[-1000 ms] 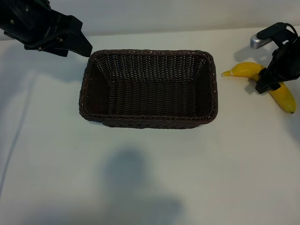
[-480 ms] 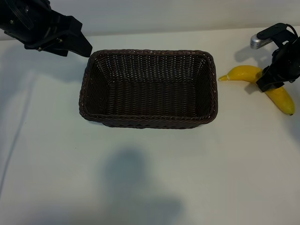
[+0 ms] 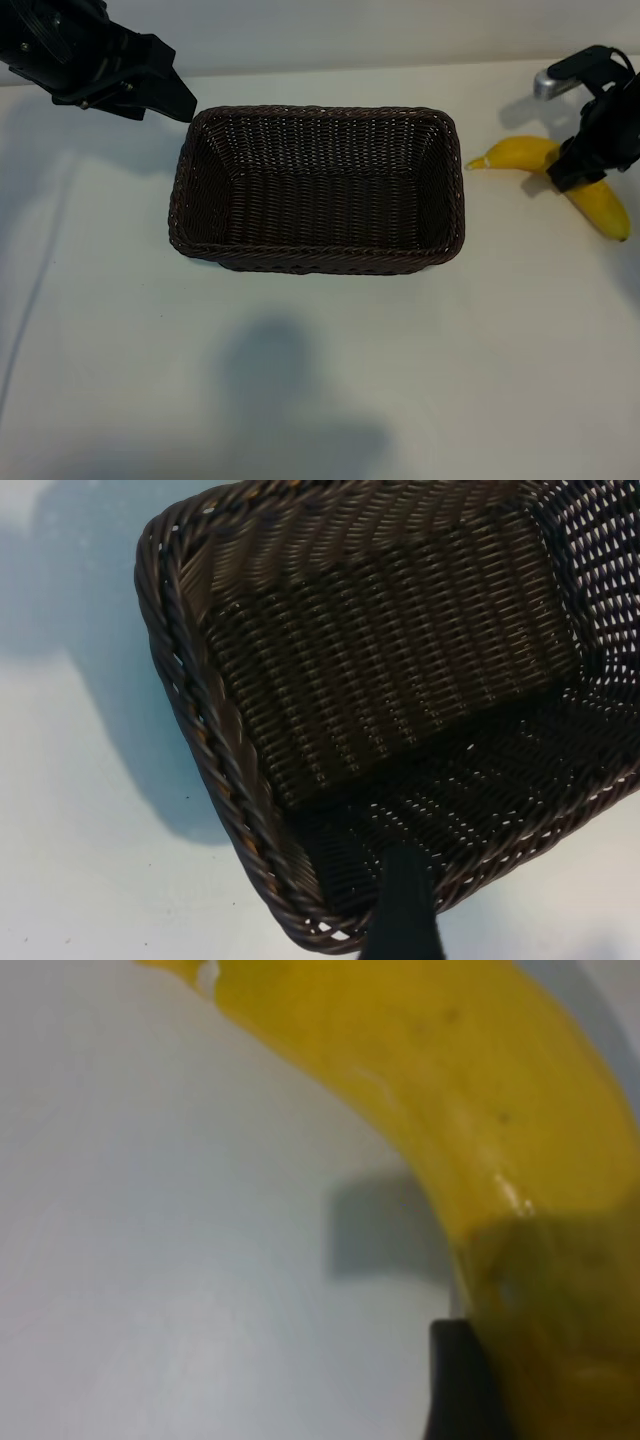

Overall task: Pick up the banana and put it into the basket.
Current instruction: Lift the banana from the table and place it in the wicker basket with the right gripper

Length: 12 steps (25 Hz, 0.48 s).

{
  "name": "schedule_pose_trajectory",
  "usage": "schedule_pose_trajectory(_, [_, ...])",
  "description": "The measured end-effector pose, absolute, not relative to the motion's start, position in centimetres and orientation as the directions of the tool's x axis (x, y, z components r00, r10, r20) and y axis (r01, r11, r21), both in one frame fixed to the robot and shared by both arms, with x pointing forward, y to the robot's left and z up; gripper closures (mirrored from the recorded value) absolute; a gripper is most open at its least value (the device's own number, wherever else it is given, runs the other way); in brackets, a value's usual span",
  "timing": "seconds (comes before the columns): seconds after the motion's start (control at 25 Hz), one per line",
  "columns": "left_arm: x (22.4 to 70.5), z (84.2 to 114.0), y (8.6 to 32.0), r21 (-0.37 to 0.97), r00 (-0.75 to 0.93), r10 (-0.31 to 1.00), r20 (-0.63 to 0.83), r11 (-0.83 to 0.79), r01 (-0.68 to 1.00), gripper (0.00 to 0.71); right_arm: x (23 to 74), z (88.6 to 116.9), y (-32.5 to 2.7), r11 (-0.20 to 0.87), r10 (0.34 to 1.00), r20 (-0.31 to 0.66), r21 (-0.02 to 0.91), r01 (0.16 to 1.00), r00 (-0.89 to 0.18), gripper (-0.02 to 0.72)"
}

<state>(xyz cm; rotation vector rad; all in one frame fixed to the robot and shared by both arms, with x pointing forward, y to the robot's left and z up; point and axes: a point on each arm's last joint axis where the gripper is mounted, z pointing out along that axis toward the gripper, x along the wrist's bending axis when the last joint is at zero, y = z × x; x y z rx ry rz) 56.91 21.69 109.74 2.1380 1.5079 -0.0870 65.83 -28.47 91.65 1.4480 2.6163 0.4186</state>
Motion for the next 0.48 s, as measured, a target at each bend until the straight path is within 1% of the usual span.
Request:
schedule_pose_trajectory(0.16, [56.9, 109.7, 21.7, 0.373, 0.379, 0.861, -0.339, -0.247, 0.895, 0.115, 67.2, 95.0, -28.6, 0.483, 0.859, 0.003, 0.322, 0.814, -0.511, 0.286])
schedule_pose_trajectory(0.24, [56.9, 109.7, 21.7, 0.373, 0.380, 0.861, -0.339, -0.247, 0.894, 0.115, 67.7, 96.3, -28.6, 0.472, 0.866, 0.005, 0.324, 0.820, -0.500, 0.286])
schedule_pose_trajectory(0.48, [56.9, 109.7, 21.7, 0.375, 0.381, 0.861, -0.337, -0.249, 0.893, 0.115, 68.0, 98.5, -28.5, 0.479, 0.860, 0.027, 0.299, 0.825, -0.509, 0.286])
